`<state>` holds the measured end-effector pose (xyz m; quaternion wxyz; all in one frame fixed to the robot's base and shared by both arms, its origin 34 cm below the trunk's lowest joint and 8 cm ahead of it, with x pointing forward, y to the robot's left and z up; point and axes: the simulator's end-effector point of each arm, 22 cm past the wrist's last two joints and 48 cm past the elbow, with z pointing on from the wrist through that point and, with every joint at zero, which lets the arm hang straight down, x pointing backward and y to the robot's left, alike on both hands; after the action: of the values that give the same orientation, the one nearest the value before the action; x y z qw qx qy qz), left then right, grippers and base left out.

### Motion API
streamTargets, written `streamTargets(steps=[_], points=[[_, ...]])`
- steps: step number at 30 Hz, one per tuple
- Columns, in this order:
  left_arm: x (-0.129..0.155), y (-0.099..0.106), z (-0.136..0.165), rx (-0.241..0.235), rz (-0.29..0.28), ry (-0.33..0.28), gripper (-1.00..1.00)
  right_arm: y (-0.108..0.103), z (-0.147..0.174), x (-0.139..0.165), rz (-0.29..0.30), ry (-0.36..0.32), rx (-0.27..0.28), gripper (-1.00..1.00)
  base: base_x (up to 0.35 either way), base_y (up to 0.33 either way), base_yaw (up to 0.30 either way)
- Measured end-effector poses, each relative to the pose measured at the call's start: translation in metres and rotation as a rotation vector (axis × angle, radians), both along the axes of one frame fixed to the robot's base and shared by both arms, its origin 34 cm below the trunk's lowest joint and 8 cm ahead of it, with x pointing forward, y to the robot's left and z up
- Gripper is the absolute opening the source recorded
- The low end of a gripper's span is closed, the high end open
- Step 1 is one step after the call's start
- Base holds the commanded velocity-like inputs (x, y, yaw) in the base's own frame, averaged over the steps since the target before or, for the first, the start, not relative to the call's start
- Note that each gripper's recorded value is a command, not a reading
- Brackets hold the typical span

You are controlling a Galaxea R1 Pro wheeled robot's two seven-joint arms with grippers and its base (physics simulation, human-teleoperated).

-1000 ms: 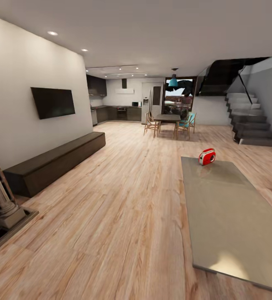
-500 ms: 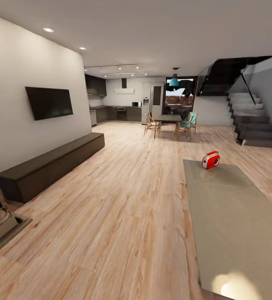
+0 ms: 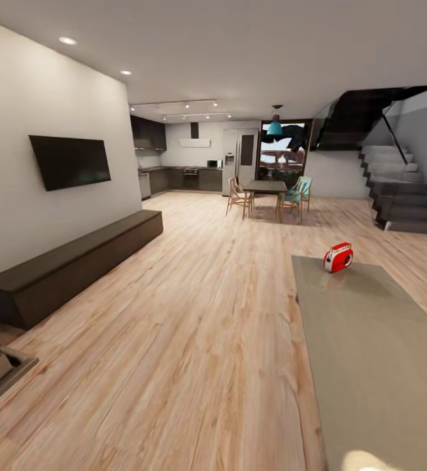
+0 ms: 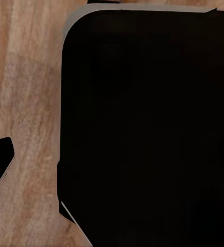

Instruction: Turn on the radio receiver that's on the table in the living room.

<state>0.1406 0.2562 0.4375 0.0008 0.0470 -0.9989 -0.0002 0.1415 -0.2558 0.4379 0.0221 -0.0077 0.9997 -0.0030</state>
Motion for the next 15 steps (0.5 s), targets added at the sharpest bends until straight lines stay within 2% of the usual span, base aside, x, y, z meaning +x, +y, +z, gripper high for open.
streamTargets(steps=[15], points=[[-0.0001, 0.0014, 0.0000, 0.005, 0.001, 0.001, 1.00, -0.0012, 0.0000, 0.0003, 0.000, -0.002, -0.002, 1.00, 0.324, 0.000, 0.000]])
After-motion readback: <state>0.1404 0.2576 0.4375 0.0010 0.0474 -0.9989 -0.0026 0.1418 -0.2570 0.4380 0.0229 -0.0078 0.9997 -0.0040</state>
